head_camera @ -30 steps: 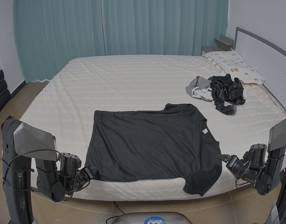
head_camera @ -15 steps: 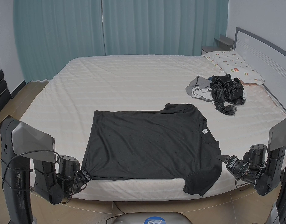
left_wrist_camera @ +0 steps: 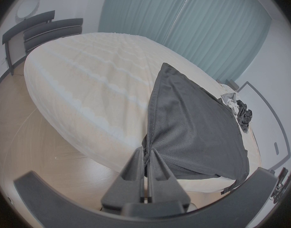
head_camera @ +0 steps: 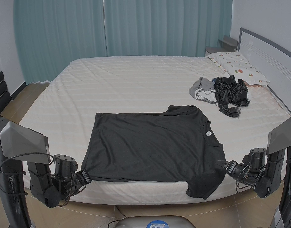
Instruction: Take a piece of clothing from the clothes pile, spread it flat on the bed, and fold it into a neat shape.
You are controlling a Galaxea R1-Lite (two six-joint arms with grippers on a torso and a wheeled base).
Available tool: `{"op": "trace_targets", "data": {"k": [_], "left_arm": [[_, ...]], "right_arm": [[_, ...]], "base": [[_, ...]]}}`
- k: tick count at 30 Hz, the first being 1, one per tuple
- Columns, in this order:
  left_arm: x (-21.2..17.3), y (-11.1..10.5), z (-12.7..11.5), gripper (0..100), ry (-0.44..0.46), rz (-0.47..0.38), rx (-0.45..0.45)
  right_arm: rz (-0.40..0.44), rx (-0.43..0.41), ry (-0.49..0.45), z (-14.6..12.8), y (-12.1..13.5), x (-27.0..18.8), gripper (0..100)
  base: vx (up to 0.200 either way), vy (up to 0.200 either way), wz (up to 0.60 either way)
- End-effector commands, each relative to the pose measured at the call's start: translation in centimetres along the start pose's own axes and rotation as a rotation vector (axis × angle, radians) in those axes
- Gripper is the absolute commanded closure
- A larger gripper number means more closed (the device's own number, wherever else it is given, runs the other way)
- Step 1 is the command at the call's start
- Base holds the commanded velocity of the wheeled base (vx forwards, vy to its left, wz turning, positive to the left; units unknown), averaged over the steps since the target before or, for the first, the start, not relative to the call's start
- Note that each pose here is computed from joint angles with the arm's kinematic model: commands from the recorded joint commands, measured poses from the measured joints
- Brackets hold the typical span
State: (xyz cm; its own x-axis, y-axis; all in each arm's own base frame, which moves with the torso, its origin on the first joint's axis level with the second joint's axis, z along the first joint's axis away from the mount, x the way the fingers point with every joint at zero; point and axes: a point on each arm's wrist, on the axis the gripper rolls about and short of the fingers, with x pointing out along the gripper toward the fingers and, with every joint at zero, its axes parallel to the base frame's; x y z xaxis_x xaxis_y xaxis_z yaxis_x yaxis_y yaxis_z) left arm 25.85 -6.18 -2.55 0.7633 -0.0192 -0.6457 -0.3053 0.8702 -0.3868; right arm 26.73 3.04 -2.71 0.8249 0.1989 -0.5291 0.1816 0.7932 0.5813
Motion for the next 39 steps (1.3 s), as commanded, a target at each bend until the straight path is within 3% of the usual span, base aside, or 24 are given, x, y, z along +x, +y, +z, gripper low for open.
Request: {"op": "trace_targets", "data": {"k": [1, 12, 13, 18, 21, 29, 39], "left_arm": [[0.2, 0.2, -0.2, 100, 0.011, 0.006, -0.011], [0.5, 0.4, -0.4, 100, 0.022, 0.007, -0.070], [0.5, 0.4, -0.4, 100, 0.023, 0.006, -0.074], [0.6, 0.5, -0.5, 100, 0.029, 0.003, -0.075], [0.6, 0.5, -0.4, 100, 0.031, -0.001, -0.096], [0.9, 0.5, -0.2, 100, 0.041, -0.019, -0.153], [1.0, 0.6, -0.4, 100, 0.050, -0.014, -0.190]], "right_arm": [[-0.019, -0.003, 0.021, -0.7, -1.2, 1.9, 0], [0.030, -0.030, -0.037, 0.7, -1.1, 4.4, 0], [0.029, -0.038, -0.036, 0.7, -1.2, 4.5, 100], [0.054, -0.052, -0.067, 1.6, -1.1, 5.2, 100], [0.070, -0.056, -0.120, 3.2, -0.9, 6.1, 100], [0.097, -0.060, -0.156, 6.3, 0.0, 7.9, 100], [0.124, -0.064, -0.134, 6.8, 0.0, 9.8, 100]], "base": [[0.000, 0.000, 0.00], [0.000, 0.000, 0.00], [0.000, 0.000, 0.00], [0.000, 0.000, 0.00], [0.000, 0.000, 0.00], [0.000, 0.000, 0.00], [0.000, 0.000, 0.00]]}}
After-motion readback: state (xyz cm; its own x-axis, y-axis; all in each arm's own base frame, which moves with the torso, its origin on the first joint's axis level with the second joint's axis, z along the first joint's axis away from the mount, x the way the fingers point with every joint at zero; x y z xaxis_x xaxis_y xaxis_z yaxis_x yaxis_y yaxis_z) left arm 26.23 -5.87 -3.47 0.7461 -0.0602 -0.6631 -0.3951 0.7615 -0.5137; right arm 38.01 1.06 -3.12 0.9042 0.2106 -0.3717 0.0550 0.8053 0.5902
